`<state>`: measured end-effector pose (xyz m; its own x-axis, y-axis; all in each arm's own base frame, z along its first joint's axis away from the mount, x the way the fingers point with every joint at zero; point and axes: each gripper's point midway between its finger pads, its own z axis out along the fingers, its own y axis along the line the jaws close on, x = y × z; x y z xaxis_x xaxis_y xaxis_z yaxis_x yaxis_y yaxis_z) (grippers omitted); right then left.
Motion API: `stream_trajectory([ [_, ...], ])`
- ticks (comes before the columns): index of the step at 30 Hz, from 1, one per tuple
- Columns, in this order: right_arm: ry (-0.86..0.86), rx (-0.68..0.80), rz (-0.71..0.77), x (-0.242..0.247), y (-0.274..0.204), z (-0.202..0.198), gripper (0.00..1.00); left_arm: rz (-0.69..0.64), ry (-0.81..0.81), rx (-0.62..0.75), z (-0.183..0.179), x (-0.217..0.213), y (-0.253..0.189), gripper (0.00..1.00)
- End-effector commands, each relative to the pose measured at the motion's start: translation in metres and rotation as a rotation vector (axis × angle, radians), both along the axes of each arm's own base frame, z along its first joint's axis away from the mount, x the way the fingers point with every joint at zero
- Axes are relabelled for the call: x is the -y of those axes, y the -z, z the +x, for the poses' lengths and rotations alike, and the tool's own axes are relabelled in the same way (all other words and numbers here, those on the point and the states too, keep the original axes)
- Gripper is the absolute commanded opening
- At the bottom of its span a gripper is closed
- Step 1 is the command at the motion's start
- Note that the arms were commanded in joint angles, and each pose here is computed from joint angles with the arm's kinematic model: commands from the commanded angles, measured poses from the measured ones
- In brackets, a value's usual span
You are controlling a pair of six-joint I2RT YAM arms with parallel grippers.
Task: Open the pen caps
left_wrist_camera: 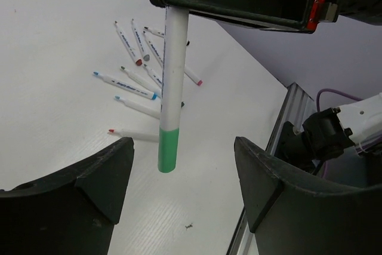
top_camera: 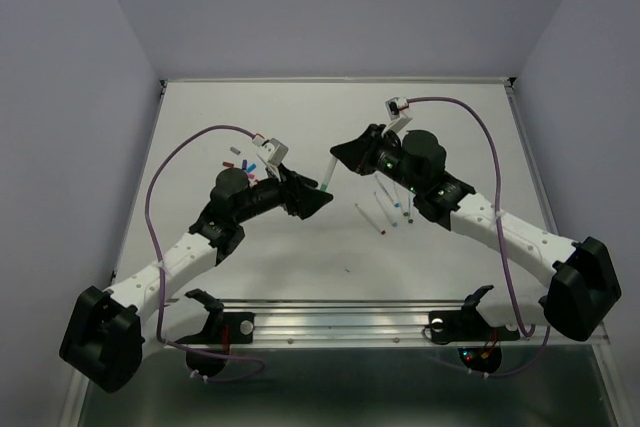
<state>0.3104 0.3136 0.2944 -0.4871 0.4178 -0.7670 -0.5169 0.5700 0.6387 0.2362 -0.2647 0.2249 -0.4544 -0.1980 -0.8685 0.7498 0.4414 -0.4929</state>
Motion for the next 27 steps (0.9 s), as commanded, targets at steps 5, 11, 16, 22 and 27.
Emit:
stream_trajectory([
  [5, -0.034, 0.053, 0.098, -0.007, -0.043, -0.001, 0.01, -0.069, 0.041, 0.084, -0.001, 0.008, -0.024, 0.72],
  [11, -0.029, 0.042, 0.107, -0.007, -0.043, 0.000, 0.01, -0.082, 0.066, 0.091, -0.005, 0.010, -0.027, 0.69],
  [16, -0.026, 0.043, 0.112, -0.008, -0.045, 0.002, 0.02, -0.083, 0.076, 0.099, -0.007, 0.010, -0.029, 0.57],
  [22, -0.005, 0.046, 0.125, -0.005, -0.050, 0.008, 0.02, -0.083, 0.089, 0.102, -0.009, 0.011, -0.029, 0.35],
  [27, 0.008, 0.055, 0.134, -0.005, -0.056, 0.011, 0.02, -0.085, 0.086, 0.098, -0.010, 0.010, -0.028, 0.27],
])
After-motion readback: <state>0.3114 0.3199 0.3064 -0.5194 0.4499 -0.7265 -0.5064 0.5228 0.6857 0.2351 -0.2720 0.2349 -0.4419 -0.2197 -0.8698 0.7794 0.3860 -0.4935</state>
